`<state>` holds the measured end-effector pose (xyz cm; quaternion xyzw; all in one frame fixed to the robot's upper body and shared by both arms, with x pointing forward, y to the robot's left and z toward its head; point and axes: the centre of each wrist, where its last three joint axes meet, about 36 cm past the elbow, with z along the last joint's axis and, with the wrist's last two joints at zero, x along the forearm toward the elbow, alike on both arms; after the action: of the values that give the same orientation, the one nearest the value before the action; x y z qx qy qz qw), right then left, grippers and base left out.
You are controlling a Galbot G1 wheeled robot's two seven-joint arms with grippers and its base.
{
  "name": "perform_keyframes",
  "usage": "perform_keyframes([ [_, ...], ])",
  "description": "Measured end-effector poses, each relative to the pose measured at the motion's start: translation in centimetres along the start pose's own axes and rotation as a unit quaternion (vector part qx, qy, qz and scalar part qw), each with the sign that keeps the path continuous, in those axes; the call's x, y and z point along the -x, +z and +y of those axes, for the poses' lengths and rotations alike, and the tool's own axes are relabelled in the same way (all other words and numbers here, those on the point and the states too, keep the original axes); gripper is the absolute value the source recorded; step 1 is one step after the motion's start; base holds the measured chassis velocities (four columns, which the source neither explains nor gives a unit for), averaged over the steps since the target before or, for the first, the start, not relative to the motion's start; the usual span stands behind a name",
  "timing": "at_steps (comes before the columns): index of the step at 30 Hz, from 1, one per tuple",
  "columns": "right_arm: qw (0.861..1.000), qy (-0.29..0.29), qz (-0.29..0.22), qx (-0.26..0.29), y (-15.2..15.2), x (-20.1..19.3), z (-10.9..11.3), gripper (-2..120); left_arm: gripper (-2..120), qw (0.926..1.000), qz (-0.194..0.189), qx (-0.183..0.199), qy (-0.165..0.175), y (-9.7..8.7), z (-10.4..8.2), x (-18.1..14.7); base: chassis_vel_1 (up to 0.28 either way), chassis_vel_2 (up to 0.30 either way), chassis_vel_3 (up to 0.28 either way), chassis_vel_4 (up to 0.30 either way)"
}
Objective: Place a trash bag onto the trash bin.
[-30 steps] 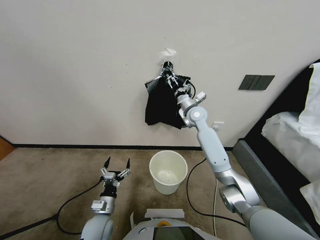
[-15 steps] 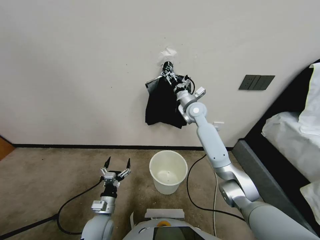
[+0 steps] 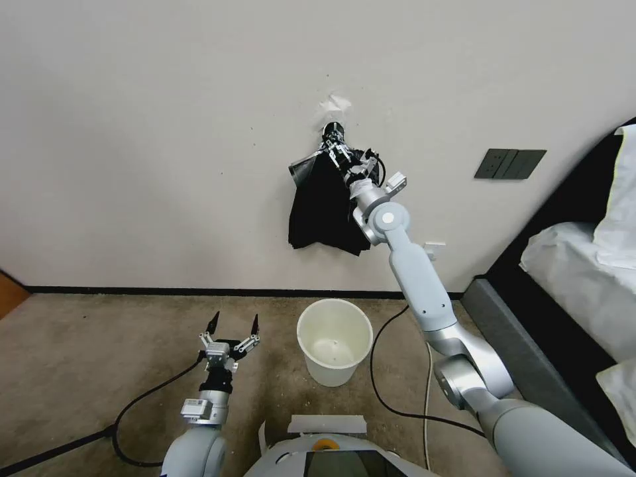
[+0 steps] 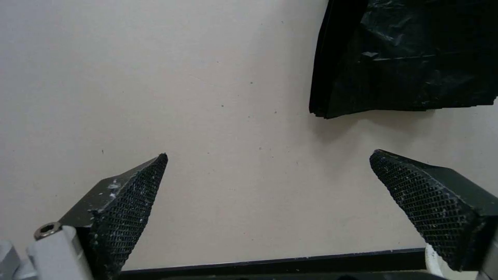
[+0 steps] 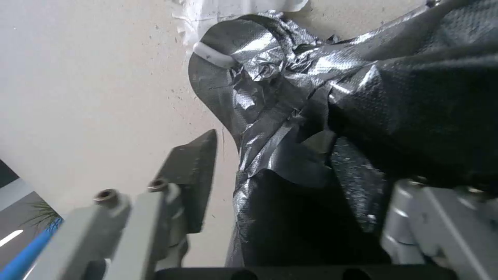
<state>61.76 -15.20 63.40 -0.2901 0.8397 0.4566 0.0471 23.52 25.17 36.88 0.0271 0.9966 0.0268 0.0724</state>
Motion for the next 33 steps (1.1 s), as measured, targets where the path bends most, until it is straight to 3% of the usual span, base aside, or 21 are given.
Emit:
perform_keyframes([
  [2, 1.000, 0.000, 0.000, 0.000, 0.0, 0.0, 0.0, 52, 100, 1.0000, 0.000, 0.000, 0.000, 0.0, 0.0, 0.0, 0.000, 0.000, 0.000, 0.000],
  [3, 1.000, 0.001, -0.002, 0.002, 0.0, 0.0, -0.2, 34, 100, 1.0000, 0.000, -0.001, 0.000, 0.0, 0.0, 0.0, 0.000, 0.000, 0.000, 0.000],
  [9, 1.000, 0.002, -0.001, 0.002, 0.2, 0.1, -0.5, 17, 100, 1.0000, 0.001, -0.001, 0.000, 0.1, -0.1, 0.0, 0.000, 0.000, 0.000, 0.000],
  [12, 1.000, 0.005, -0.001, -0.003, 0.3, 0.2, -0.8, 2, 100, 1.0000, 0.002, 0.000, 0.001, 0.2, 0.0, 0.0, 0.000, 0.000, 0.000, 0.000],
  [20, 1.000, -0.003, -0.011, -0.019, 0.6, -0.1, -1.2, 0, 100, 1.0000, 0.004, 0.000, 0.000, 0.3, 0.0, 0.0, 0.000, 0.000, 0.000, 0.000],
  [33, 0.995, -0.071, -0.002, -0.071, 3.8, -6.8, -1.6, 0, 100, 1.0000, 0.002, 0.000, 0.004, 0.3, 0.0, 0.1, 0.000, 0.000, 0.000, 0.000],
])
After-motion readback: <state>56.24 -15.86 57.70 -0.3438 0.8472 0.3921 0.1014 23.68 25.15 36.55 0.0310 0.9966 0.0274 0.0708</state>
